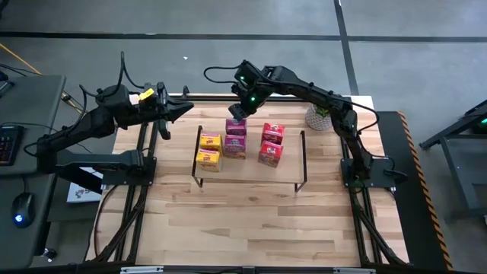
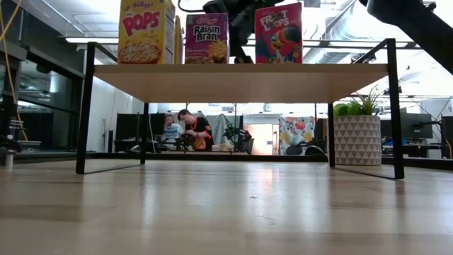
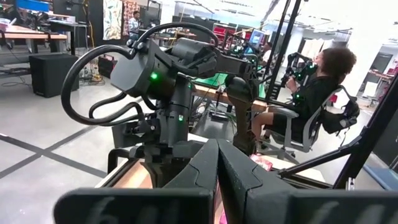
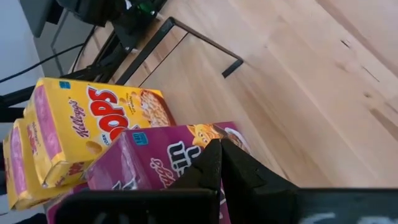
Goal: Stack cereal on shelf
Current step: Adjust the cereal boxes on the shelf
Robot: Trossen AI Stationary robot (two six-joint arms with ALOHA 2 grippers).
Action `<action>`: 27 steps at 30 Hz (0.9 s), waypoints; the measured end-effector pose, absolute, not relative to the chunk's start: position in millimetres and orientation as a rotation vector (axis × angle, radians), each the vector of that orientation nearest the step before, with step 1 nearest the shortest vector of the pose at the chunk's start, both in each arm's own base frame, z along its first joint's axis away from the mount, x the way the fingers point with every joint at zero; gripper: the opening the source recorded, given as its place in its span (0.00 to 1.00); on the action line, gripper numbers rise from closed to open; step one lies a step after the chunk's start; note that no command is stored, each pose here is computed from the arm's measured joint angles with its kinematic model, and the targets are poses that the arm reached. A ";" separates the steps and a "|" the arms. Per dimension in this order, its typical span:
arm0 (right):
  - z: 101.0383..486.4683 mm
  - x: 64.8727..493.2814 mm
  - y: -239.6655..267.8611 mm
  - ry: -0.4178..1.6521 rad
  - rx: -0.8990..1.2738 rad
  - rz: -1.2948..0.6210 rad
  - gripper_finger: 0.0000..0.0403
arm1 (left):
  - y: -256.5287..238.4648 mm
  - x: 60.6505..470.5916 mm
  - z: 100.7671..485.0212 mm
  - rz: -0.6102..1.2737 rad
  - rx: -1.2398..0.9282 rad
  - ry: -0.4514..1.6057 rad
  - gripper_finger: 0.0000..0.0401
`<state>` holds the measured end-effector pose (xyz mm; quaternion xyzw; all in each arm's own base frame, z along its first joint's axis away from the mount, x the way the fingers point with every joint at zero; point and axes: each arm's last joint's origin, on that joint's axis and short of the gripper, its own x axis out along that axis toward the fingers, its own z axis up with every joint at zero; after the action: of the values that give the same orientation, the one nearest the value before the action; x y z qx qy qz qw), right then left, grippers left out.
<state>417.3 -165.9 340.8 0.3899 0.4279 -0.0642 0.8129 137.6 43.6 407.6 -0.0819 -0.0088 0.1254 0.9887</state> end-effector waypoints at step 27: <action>322.6 423.9 -162.8 0.991 0.834 -0.073 0.00 | 43.6 137.6 404.0 0.255 -0.187 0.017 0.00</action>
<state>423.9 -162.8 322.6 0.3886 0.4614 -0.0340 0.7969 137.6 43.6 404.0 -0.0932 0.0085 0.1270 0.9875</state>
